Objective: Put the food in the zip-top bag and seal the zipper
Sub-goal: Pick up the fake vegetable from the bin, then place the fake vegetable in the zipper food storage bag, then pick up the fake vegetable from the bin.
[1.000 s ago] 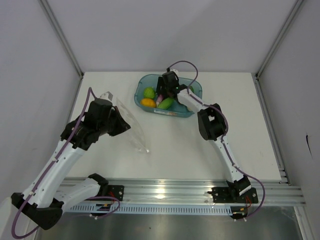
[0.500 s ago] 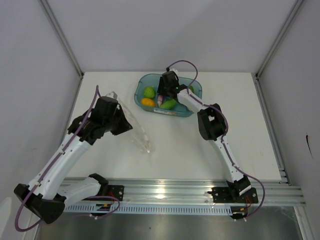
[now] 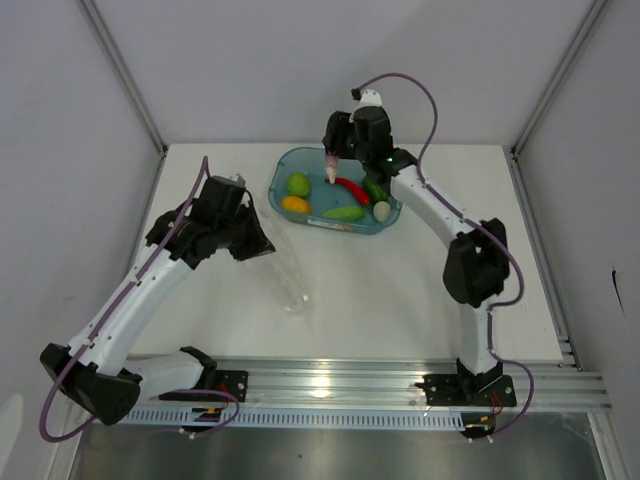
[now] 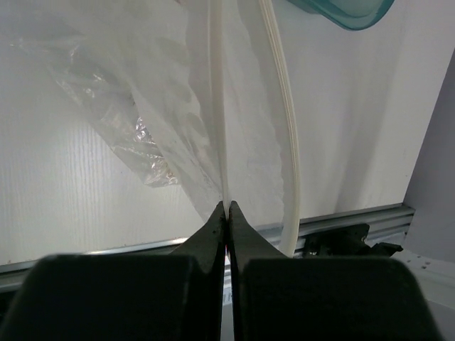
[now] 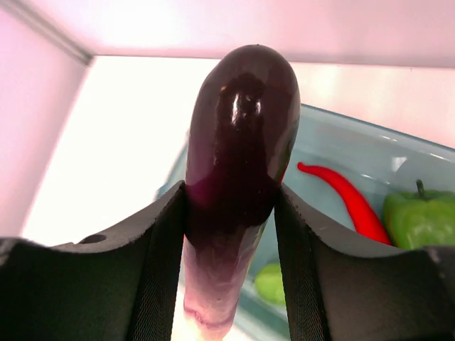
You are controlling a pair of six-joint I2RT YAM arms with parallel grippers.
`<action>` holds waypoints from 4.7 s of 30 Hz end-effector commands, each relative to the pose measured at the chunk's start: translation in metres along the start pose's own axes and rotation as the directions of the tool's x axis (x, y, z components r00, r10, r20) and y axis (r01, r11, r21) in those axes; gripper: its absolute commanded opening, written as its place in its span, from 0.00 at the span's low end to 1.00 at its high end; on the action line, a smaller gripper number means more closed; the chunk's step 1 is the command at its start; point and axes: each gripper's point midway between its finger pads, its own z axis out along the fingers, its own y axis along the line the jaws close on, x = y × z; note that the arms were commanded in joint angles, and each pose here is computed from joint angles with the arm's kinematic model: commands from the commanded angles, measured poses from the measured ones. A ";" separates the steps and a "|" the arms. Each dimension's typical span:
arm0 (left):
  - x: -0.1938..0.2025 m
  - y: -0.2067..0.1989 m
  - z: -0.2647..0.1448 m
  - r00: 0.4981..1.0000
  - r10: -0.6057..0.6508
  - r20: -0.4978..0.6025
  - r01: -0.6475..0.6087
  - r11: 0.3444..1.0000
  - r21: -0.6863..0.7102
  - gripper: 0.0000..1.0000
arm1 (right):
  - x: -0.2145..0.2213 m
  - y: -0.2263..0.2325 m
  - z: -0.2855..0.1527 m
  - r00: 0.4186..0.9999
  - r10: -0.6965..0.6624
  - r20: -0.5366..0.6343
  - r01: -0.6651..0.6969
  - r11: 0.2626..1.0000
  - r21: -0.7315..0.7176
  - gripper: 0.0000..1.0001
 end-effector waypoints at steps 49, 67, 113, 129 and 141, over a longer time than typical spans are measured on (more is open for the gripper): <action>0.004 -0.024 -0.004 0.981 -0.145 -0.129 0.166 0.972 0.169 0.01 | 0.101 0.167 -0.248 0.967 -0.134 0.217 0.201 0.924 -0.325 0.01; 0.007 -0.022 -0.003 0.984 -0.125 -0.127 0.148 0.970 0.192 0.01 | 0.108 0.169 -0.250 0.962 -0.239 0.133 0.271 0.904 -0.331 0.86; 0.010 -0.013 -0.012 1.000 -0.020 -0.008 0.022 0.965 0.262 0.01 | 0.099 -0.086 0.053 0.863 -0.398 -0.311 0.361 0.917 -0.171 0.69; 0.015 -0.017 -0.010 1.000 -0.011 -0.020 0.016 0.959 0.284 0.00 | 0.146 -0.122 0.074 0.754 -0.508 -0.417 0.514 0.851 -0.107 0.66; 0.017 -0.014 -0.009 1.000 -0.010 -0.024 0.016 0.961 0.276 0.01 | 0.166 -0.122 0.072 0.709 -0.542 -0.451 0.548 0.826 -0.133 0.46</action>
